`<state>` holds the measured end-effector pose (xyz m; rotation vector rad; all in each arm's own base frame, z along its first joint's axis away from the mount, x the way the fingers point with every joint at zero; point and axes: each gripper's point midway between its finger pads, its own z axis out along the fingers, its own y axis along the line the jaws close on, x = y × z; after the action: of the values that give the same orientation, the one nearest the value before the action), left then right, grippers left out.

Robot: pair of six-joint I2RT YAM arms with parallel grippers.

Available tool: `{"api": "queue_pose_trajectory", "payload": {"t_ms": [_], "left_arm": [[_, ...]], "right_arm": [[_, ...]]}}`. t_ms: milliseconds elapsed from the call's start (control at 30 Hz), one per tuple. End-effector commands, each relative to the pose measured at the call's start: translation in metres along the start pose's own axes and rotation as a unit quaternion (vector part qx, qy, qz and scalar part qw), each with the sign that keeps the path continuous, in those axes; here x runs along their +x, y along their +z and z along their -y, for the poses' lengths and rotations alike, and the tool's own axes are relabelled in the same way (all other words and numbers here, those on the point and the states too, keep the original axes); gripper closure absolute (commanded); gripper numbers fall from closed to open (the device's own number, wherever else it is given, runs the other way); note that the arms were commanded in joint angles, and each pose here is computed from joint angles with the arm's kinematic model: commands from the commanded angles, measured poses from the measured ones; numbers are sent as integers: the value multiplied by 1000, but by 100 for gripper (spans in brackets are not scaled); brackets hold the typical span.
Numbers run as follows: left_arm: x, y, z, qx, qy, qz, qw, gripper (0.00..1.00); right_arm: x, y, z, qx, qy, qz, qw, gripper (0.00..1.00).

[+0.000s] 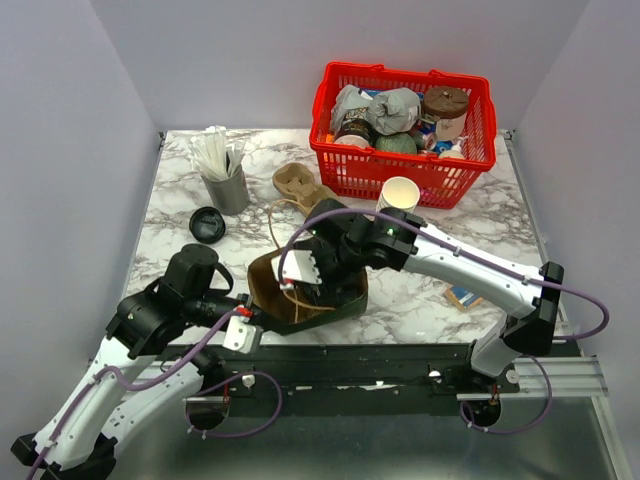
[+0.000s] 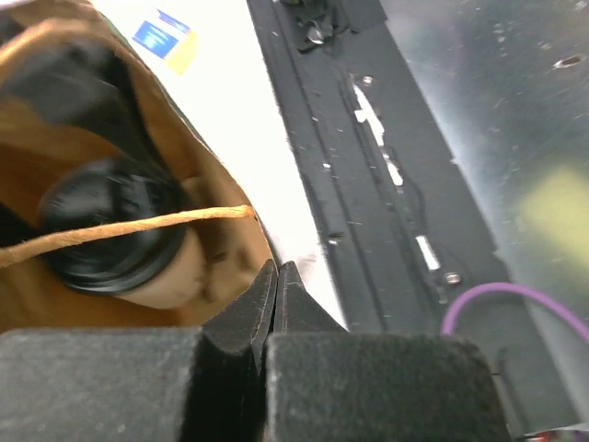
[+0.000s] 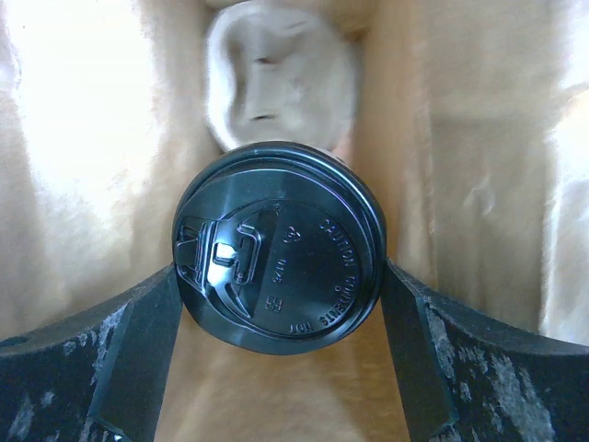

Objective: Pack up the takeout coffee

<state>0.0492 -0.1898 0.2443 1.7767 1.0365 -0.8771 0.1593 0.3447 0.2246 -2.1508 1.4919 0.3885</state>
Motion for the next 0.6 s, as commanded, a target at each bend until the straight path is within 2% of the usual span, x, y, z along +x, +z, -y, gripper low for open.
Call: {"api": "queue_pose_trajectory", "payload": {"t_ms": [0,100,233,267,300,333,400,433,500,567], "left_arm": [[-19,-4,-8,9,100,10,995,100],[-16,-2,-6,22,120,4,992,100],[-4,3,-2,32,131,-18,991,100],[-6,4,-5,29,132,-18,991,92],[-9,3,-8,20,115,-18,993,78],[-15,0,-13,5,102,-18,995,59],[-47,-11,-34,-51,100,9,994,55],[-57,-16,-37,-74,56,20,996,51],[-87,-33,-45,-115,72,48,990,46],[-99,-48,-53,-167,40,56,984,44]], "right_arm": [[1,-7,-19,1,-84,-22,996,44],[-6,-9,-20,13,-110,-20,994,44],[-2,-6,-18,30,-98,-23,994,45],[1,-5,-19,30,-93,-27,995,45],[2,-3,-20,28,-94,-29,995,45],[3,-3,-20,26,-94,-30,995,45],[1,-5,-21,25,-93,-26,995,45],[3,-4,-23,22,-93,-28,995,45],[7,-4,-25,22,-93,-32,995,45],[10,-5,-26,23,-91,-33,995,45]]}}
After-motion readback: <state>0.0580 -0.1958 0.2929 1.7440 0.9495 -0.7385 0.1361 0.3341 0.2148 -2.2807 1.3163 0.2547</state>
